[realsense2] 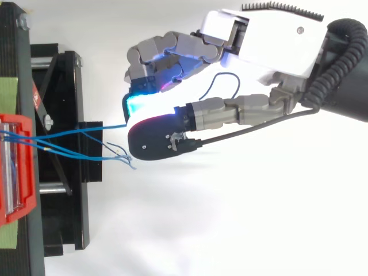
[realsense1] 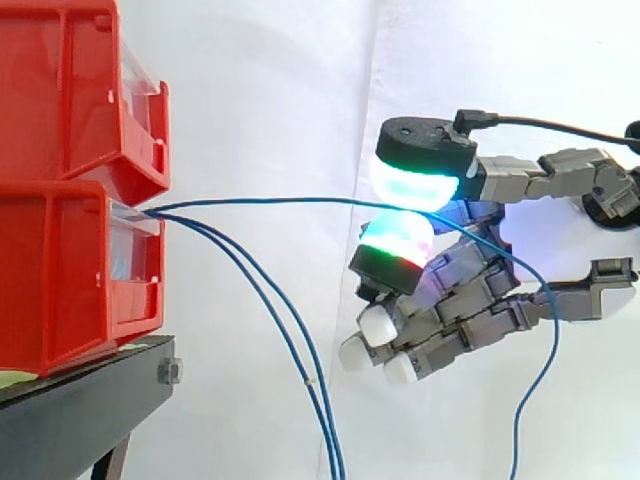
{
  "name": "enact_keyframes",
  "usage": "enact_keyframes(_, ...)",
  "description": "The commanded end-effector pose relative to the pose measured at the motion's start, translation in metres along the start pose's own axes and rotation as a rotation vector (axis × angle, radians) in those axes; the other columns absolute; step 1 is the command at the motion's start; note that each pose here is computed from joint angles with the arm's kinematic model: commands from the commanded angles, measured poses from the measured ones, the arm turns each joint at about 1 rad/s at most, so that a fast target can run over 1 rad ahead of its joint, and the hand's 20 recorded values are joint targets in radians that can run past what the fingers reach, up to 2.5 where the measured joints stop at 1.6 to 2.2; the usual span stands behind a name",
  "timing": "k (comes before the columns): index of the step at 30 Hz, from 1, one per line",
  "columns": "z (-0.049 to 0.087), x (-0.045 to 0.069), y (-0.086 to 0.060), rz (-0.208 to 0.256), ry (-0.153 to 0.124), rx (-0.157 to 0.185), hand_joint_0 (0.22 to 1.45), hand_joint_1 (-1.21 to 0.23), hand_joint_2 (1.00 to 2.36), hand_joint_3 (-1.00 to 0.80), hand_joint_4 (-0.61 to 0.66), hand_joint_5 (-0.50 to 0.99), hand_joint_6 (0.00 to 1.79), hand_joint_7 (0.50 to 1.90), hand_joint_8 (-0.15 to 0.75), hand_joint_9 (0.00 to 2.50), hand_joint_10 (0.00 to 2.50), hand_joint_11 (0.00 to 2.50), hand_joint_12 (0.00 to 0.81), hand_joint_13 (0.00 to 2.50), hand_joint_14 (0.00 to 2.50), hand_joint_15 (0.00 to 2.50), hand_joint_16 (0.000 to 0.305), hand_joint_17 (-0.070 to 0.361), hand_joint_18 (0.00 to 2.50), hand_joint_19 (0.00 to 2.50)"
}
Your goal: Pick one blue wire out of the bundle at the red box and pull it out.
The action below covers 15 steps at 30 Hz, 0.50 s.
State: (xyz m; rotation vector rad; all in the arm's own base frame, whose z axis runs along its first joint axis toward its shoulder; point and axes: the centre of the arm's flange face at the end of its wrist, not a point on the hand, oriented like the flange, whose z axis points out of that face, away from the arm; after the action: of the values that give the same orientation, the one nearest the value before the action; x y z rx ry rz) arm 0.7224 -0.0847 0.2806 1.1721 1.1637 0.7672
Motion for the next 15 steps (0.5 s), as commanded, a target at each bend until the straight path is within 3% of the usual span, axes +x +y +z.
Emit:
enact_keyframes(1,0.0001,0.0002,-0.0003,0.0,0.0,0.0,0.62,-0.73,1.02,-0.18,0.29,-0.08,0.58,1.39,0.283,0.95,0.02,0.57,0.373,0.44,0.01,0.17,0.055,0.124,0.38,0.38)
enact_keyframes(15,0.0001,0.0002,-0.0003,0.0,0.0,0.0,0.62,-0.72,1.02,-0.19,0.27,-0.09,0.61,1.29,0.279,0.97,0.02,0.61,0.374,0.47,0.01,0.17,0.055,0.124,0.4,0.35)
